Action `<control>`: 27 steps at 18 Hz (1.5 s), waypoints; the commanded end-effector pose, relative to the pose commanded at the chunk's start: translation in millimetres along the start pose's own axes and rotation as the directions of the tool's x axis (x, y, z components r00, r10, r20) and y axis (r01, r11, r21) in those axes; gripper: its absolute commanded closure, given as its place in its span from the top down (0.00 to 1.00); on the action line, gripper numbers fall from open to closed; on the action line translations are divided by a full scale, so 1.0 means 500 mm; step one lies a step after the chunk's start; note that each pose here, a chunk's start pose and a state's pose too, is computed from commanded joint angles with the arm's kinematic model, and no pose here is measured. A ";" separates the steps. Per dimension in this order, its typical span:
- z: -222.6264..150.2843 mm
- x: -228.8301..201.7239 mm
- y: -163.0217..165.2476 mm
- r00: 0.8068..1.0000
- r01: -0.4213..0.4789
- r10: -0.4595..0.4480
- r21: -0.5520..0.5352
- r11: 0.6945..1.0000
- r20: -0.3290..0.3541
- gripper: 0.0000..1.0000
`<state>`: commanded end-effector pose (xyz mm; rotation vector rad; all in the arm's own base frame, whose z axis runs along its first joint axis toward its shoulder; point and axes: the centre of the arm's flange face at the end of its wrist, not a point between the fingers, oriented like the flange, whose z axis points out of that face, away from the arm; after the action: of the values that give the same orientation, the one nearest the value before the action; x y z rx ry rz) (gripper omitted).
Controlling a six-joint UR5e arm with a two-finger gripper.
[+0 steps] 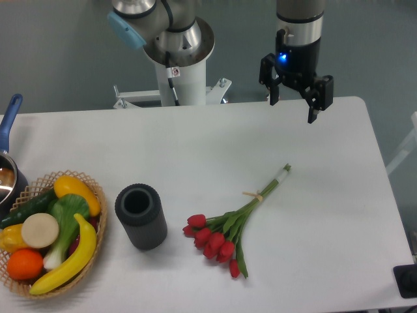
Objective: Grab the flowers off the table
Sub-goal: 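Move the open gripper down toward the red tulip stems, then lower the gripper around the tulip stems near the twine tie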
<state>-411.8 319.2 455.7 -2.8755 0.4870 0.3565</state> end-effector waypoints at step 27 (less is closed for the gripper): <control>0.309 0.020 -0.120 0.980 0.164 -0.155 0.067 0.984 -0.122 1.00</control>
<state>-412.9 408.4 315.8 -2.8473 0.2788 0.1411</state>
